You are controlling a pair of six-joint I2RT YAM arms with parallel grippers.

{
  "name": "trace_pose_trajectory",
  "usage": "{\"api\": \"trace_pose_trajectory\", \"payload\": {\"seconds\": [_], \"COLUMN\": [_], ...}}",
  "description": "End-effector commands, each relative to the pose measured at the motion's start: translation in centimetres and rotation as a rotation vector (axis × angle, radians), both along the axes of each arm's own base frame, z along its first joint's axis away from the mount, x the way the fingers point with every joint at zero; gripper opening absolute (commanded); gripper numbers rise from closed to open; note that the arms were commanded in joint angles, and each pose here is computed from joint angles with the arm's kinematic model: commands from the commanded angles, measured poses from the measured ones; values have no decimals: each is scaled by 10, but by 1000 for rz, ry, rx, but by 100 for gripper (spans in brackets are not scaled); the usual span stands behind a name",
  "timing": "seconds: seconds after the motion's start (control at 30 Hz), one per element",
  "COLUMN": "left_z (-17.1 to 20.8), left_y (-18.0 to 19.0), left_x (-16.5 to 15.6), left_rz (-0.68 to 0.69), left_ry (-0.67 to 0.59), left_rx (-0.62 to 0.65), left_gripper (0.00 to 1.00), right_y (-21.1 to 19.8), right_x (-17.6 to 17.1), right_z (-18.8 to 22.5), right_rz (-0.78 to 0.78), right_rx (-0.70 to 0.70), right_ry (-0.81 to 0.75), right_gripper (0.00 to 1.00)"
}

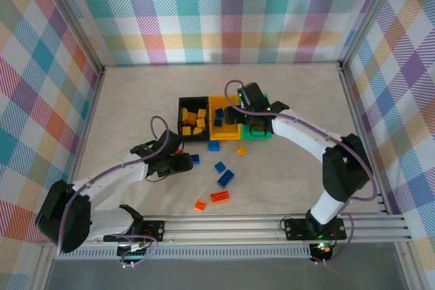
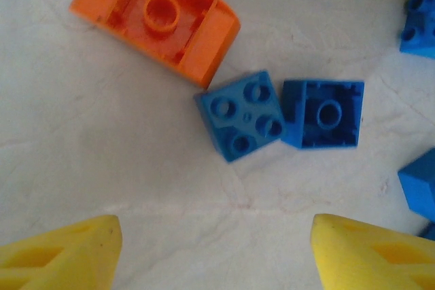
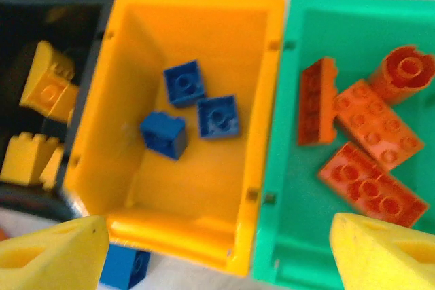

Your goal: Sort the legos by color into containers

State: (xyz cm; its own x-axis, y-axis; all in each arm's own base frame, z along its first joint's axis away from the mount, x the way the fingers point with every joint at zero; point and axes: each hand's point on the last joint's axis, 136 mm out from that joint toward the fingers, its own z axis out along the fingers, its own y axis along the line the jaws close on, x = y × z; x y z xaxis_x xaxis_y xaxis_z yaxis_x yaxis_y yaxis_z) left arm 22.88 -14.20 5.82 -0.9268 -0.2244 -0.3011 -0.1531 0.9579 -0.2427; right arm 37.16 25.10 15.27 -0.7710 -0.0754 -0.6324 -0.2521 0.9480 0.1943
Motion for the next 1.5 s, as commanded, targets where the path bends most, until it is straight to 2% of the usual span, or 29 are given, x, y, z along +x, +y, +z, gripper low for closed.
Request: {"api": "trace_pose_trajectory", "payload": {"seconds": [0.0, 0.13, 0.2, 0.43, 0.73, 1.03, 1.13, 1.23, 1.33, 1.47], "left_z": [4, -7, -13, -26, -31, -33, -22, 4, 37, 72], "left_y": [-4, -12, -13, -3, 1, -6, -10, -24, -47, -80], "left_x": [20, 25, 26, 36, 50, 40, 34, 37, 55, 98], "left_rz": [12, -4, -13, 14, 3, -15, -20, -37, -56, -90], "left_ry": [-46, -23, -10, -5, -14, 12, 3, -47, -96, -158], "left_rx": [14, 7, 22, 101, 168, 121, 96, 48, -21, -52], "left_gripper": [69, 76, 76, 67, 64, 38, 33, 32, 32, 32], "right_y": [-8, -19, -22, -29, -31, -36, -36, -37, -39, -44], "right_x": [-10, -21, -23, -27, -30, -32, -32, -37, -43, -52], "right_z": [-3, -8, -7, -6, -6, -7, -8, -7, -10, -18], "right_rz": [-13, -37, -38, -51, -50, -56, -57, -58, -61, -64], "right_rx": [20, 18, 20, 14, 20, 15, 17, 32, 49, 48], "right_ry": [-11, -13, -19, -33, -37, -44, -39, -40, -32, -8], "right_gripper": [85, 85, 85, 85, 86, 86, 86, 86, 86, 86]}}
